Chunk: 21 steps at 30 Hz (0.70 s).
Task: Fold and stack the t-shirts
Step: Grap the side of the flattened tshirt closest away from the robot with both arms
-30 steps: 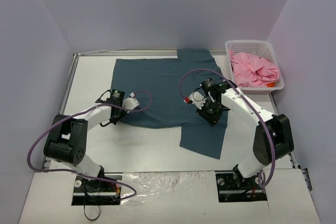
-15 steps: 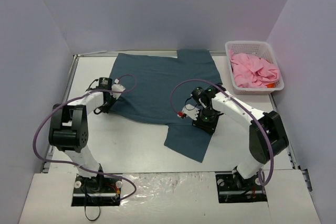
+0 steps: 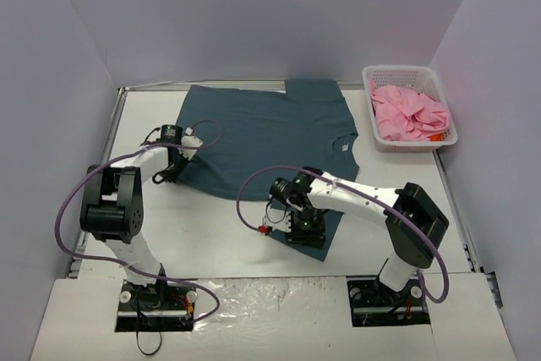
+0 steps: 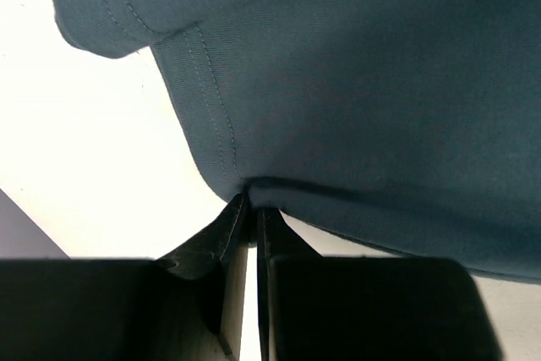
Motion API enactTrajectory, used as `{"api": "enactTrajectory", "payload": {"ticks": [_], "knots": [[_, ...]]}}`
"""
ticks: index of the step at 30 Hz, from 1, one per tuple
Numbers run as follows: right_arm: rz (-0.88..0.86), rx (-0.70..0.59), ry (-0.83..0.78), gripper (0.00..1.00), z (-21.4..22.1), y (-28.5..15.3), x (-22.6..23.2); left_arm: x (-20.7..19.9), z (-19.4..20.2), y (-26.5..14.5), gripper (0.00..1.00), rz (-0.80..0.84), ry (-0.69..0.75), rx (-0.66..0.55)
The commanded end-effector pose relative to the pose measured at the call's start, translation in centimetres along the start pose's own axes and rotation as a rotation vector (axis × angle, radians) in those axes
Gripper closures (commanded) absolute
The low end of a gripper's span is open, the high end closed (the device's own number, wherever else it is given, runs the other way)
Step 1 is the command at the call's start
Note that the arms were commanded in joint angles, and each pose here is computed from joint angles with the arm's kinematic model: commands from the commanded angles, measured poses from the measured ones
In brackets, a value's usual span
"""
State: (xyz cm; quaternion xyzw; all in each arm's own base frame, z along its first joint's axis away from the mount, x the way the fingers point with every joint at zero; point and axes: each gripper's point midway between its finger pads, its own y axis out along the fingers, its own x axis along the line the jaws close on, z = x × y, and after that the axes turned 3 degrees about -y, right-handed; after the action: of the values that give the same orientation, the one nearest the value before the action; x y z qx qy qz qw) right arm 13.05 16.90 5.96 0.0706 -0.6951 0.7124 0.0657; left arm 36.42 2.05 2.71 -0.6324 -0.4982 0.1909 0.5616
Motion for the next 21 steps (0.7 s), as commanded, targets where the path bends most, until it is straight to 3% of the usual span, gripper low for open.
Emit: {"api": "enactTrajectory", "payload": {"ticks": [1, 9, 21], "knots": [[-0.065, 0.081, 0.032, 0.65, 1.1, 1.3, 2.3, 0.1, 0.0, -1.0, 0.98, -0.003, -0.022, -0.021], [-0.021, 0.143, 0.049, 0.60, 1.5, 2.5, 2.7, 0.2, 0.1, -1.2, 0.98, 0.007, -0.034, -0.035], [-0.009, 0.224, 0.036, 0.61, 1.1, 5.6, 2.4, -0.2, -0.1, -1.4, 0.98, 0.024, -0.035, -0.052]]}}
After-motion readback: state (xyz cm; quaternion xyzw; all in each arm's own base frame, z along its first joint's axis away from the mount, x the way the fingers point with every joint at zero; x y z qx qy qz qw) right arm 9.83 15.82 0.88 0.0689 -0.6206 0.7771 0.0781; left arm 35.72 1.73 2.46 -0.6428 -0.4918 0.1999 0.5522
